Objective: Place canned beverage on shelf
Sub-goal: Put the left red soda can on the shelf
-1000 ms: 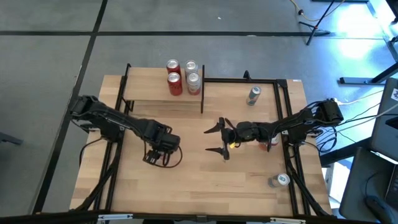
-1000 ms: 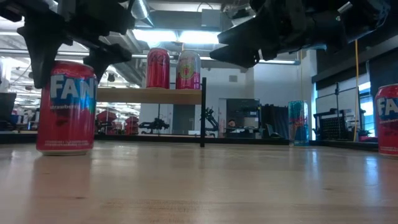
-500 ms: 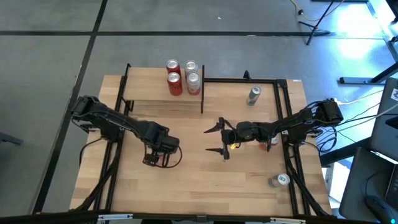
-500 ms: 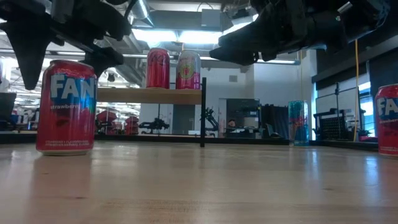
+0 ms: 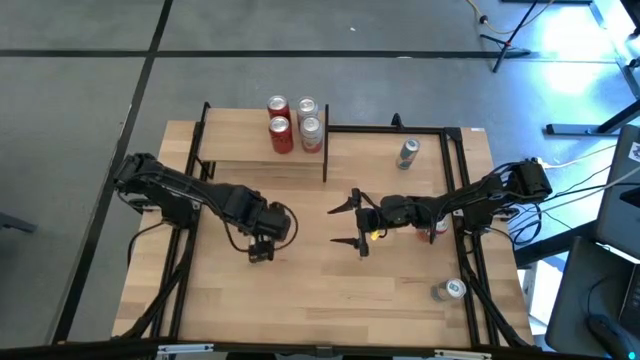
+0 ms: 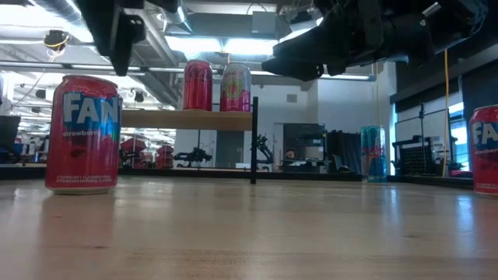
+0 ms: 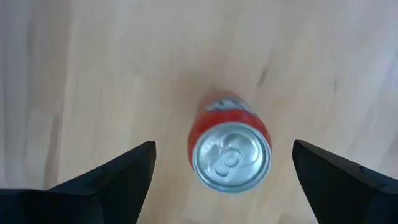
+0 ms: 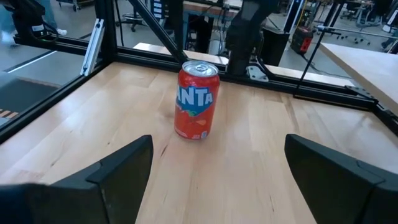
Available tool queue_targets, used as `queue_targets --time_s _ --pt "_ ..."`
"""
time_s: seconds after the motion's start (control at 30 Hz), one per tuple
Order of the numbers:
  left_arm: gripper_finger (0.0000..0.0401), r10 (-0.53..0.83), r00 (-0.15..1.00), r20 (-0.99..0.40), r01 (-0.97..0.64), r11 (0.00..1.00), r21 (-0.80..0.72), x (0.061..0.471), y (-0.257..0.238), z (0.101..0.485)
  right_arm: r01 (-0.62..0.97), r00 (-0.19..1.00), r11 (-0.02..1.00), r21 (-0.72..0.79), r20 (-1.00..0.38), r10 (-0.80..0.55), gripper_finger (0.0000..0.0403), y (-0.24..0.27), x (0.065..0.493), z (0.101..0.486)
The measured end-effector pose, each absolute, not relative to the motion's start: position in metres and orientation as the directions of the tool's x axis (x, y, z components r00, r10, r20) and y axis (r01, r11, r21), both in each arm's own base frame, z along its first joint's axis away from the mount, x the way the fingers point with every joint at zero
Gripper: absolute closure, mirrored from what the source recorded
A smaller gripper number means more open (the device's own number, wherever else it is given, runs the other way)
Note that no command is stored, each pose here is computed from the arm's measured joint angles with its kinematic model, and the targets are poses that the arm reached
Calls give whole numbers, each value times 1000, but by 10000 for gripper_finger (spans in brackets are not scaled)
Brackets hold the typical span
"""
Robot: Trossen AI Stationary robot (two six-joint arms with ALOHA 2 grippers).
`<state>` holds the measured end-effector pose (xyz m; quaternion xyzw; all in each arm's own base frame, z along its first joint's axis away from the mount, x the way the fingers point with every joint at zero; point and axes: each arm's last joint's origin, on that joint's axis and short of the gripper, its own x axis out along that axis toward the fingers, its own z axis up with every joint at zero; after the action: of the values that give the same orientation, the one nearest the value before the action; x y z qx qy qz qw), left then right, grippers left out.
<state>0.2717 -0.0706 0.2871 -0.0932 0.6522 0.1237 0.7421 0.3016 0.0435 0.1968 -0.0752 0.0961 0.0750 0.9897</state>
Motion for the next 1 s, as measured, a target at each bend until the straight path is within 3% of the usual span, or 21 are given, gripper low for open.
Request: queue_targets --time_s 0.1,0.3,0.53,1.0 --pt "50 79 159 -984 -386 923 12 274 -73 288 -163 970 977 -134 -201 134 52 44 302 197" --pt "50 38 254 -966 -357 932 -57 282 -81 290 -163 970 978 -134 -201 134 52 44 302 197" --pt "57 209 31 -977 -523 837 162 258 -74 283 -163 970 978 -134 -201 134 52 44 302 197" --pt "58 126 63 -990 -501 862 78 262 -81 269 -161 971 979 -127 -200 134 52 44 302 197"
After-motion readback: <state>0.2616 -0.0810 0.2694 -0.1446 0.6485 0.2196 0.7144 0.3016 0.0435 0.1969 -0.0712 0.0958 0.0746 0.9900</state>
